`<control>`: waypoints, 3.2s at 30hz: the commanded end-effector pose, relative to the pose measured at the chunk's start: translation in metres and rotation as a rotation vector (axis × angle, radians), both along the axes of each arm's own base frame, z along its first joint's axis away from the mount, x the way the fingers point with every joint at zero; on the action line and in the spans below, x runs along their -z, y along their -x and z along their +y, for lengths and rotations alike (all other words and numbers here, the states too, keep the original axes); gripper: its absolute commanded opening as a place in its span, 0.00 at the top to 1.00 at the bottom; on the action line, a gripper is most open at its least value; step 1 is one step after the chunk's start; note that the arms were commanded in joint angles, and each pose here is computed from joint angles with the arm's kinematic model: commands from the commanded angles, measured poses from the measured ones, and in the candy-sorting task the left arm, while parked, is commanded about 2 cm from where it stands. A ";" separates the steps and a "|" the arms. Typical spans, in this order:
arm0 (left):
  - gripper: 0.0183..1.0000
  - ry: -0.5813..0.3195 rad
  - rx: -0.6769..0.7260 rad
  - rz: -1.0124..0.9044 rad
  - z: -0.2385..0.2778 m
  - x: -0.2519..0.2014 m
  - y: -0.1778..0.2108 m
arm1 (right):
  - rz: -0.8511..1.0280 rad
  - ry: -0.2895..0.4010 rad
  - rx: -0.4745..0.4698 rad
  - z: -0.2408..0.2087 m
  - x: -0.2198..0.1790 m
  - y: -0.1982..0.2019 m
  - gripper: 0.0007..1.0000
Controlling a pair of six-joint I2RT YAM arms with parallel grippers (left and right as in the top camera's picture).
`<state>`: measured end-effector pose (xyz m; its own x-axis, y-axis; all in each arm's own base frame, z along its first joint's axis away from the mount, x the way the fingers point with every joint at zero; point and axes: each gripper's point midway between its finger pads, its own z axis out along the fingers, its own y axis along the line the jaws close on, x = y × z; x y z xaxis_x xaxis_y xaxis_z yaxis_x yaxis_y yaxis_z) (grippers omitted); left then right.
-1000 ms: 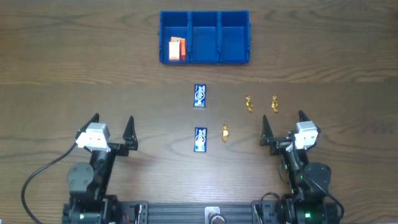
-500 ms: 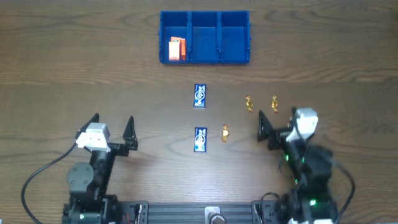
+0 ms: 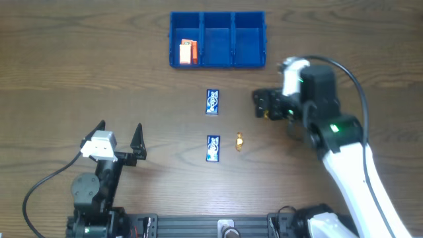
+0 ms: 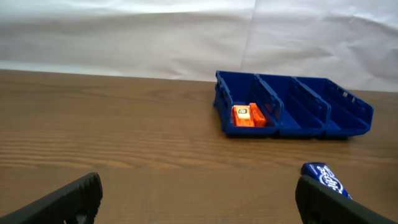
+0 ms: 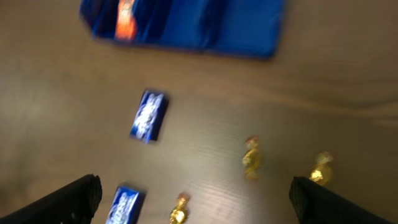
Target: Sort Candies Into Trays
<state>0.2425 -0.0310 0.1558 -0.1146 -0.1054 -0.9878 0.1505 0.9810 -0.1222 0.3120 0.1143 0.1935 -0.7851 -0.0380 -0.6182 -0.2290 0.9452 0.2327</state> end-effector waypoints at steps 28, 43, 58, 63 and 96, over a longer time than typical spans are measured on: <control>0.00 -0.015 0.010 0.044 -0.001 0.016 0.001 | 0.648 0.272 0.001 0.138 0.173 0.088 0.00; 0.00 -0.015 0.011 0.044 -0.001 0.016 0.001 | 0.654 0.312 0.059 0.134 0.195 0.082 0.01; 0.00 -0.015 0.011 0.044 -0.001 0.016 0.001 | 0.656 0.305 0.100 0.133 0.196 0.081 0.60; 0.00 -0.015 0.011 0.044 -0.001 0.016 0.001 | 0.651 0.300 0.100 0.134 0.195 0.080 0.91; 0.00 -0.015 0.010 0.044 -0.001 0.016 0.001 | -0.061 0.236 0.180 0.124 0.017 -0.228 0.97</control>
<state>0.2425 -0.0310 0.1559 -0.1142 -0.1054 -0.9878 0.1506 0.9810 -0.1221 0.5236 0.2449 0.1796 -0.7648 -0.0560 -0.6418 -0.0617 0.9980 -0.0136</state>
